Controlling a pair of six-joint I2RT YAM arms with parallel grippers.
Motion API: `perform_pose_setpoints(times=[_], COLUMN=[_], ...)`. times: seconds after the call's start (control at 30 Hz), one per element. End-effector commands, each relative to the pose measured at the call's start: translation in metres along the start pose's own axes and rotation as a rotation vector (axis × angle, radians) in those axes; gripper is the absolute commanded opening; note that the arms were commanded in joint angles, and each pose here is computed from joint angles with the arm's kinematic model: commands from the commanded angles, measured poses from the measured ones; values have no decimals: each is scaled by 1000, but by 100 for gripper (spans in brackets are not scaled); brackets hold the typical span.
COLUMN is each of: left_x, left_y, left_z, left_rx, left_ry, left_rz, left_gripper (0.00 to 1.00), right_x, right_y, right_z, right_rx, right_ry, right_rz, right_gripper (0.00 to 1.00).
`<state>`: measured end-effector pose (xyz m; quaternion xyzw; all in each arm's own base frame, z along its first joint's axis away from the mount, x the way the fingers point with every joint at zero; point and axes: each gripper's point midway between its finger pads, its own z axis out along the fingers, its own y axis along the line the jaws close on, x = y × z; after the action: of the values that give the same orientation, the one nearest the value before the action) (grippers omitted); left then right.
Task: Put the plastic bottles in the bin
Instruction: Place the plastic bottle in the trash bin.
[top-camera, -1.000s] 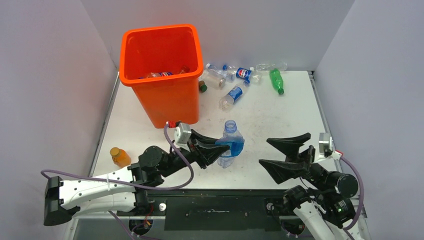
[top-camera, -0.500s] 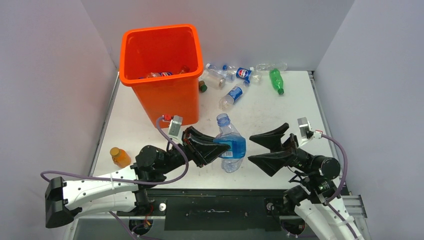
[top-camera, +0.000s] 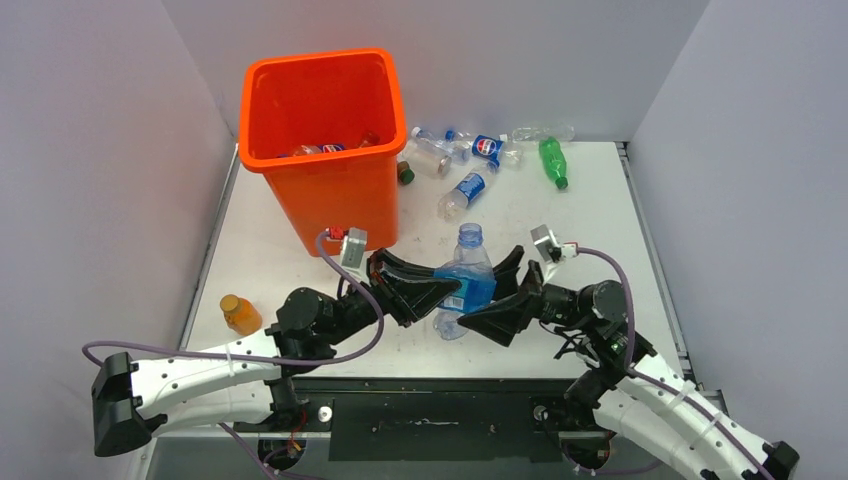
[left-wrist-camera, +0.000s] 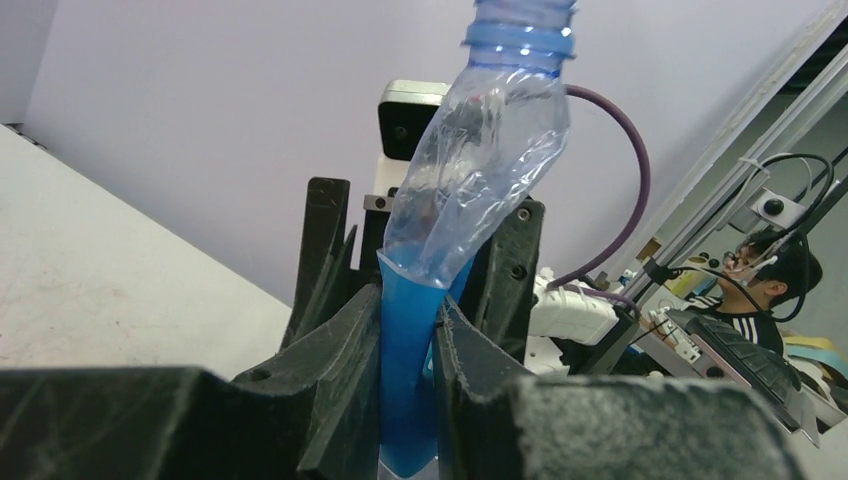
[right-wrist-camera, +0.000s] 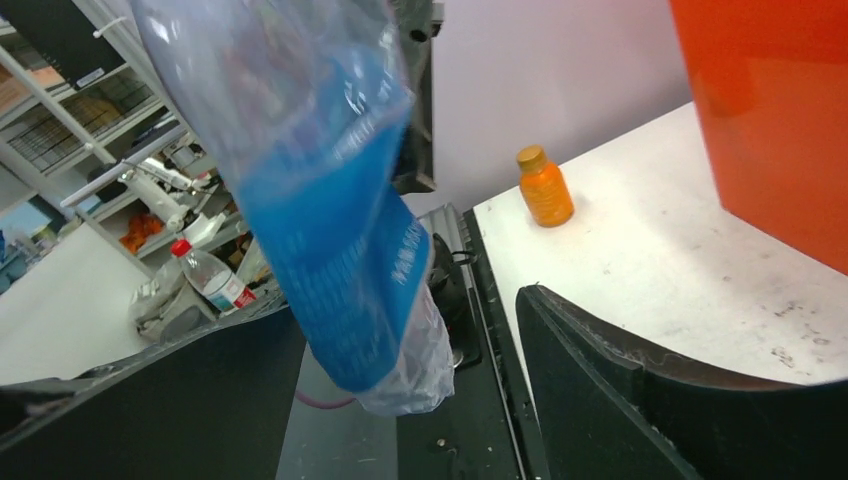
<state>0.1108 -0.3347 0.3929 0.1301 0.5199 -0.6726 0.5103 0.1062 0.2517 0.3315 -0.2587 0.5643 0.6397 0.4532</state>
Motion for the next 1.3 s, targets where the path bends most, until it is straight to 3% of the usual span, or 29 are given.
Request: perform_pose_setpoints(times=[0.0, 0.23, 0.6, 0.8, 0.83, 1.0, 1.27], left_x=[-31, -27, -22, -21, -22, -30, -66], left_y=[-13, -6, 4, 5, 4, 3, -5], left_z=[0, -10, -19, -24, -25, -34, -41], left_rx=[34, 17, -29, -33, -32, -33, -60], left_ry=[-114, -111, -94, -92, -94, -124, -210], left_rz=[6, -1, -2, -3, -2, 22, 121], left_gripper=[0, 0, 0, 1, 8, 100, 96], right_x=[5, 15, 1, -1, -1, -2, 1], right_y=[6, 15, 18, 20, 21, 18, 17], right_z=[21, 38, 30, 24, 23, 17, 12], right_rx=[-4, -27, 3, 11, 11, 45, 63], right_ry=[22, -7, -64, -67, -67, -50, -11], right_rz=[-113, -124, -168, -185, -189, -226, -257], right_gripper=[74, 54, 10, 5, 5, 5, 5])
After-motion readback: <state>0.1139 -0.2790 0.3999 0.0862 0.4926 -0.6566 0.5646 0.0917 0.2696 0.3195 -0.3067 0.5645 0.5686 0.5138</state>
